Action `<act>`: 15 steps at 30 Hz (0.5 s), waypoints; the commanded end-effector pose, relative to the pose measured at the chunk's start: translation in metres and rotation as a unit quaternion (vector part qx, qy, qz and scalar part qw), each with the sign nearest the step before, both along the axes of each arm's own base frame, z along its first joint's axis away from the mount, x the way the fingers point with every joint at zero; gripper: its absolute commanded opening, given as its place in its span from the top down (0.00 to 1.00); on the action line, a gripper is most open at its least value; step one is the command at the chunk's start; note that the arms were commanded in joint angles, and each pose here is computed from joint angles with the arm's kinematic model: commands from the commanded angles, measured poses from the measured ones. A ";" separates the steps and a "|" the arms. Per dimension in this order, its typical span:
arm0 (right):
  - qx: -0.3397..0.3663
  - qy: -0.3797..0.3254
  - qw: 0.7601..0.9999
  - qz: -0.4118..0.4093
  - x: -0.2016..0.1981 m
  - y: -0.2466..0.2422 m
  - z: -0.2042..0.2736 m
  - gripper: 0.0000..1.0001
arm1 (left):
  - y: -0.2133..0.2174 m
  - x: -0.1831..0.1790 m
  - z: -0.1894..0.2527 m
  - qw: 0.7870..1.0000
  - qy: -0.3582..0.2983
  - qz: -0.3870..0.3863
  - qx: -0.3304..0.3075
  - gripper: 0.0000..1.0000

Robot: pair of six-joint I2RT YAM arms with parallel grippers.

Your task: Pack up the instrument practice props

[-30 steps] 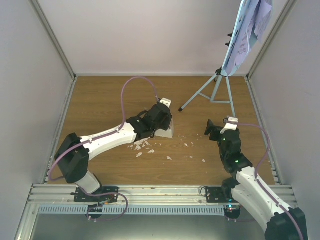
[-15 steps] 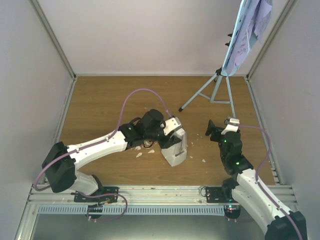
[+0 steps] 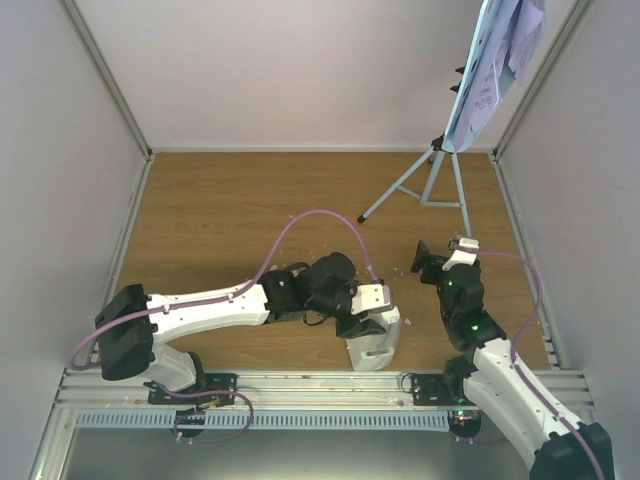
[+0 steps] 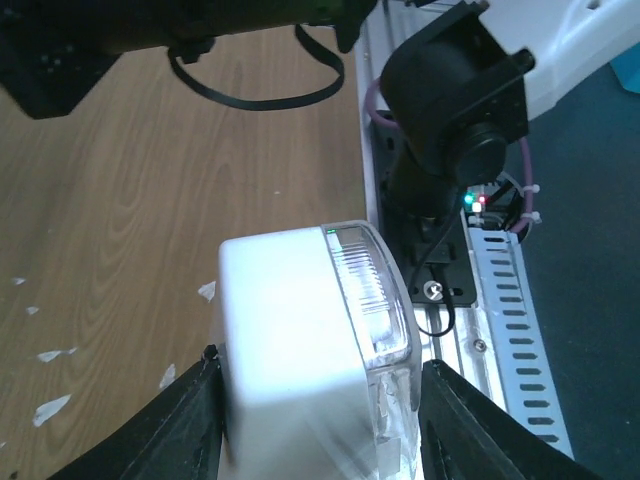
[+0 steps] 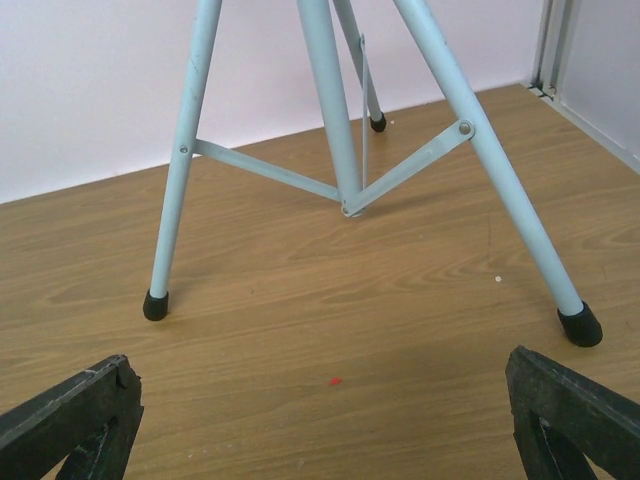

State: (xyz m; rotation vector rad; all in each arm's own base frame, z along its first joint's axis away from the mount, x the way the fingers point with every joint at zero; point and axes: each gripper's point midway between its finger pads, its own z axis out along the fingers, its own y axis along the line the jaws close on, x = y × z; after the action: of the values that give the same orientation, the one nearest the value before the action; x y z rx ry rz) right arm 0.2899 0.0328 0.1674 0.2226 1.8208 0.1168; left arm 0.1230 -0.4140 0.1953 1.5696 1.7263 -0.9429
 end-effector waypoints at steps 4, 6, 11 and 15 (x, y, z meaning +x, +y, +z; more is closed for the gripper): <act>0.006 -0.009 1.000 -0.010 -0.001 -0.005 0.001 0.00 | -0.015 0.002 0.015 0.998 -0.035 -0.003 -0.048 0.43; 0.007 -0.011 1.000 -0.011 -0.002 -0.005 0.002 0.00 | -0.014 0.004 0.018 0.998 -0.040 0.001 -0.053 0.29; 0.007 -0.014 1.000 -0.008 -0.002 -0.004 0.003 0.00 | -0.011 0.007 0.041 0.995 -0.061 0.016 -0.083 0.10; 0.008 -0.021 1.000 0.012 -0.001 0.002 0.009 0.00 | -0.002 0.010 0.069 0.991 -0.065 0.026 -0.112 0.06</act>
State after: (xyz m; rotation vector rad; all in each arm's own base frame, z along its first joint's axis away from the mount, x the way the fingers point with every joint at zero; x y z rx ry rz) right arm 0.2885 0.0325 0.1698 0.2237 1.8082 0.1223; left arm 0.1265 -0.4188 0.2104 1.5183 1.6461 -0.9189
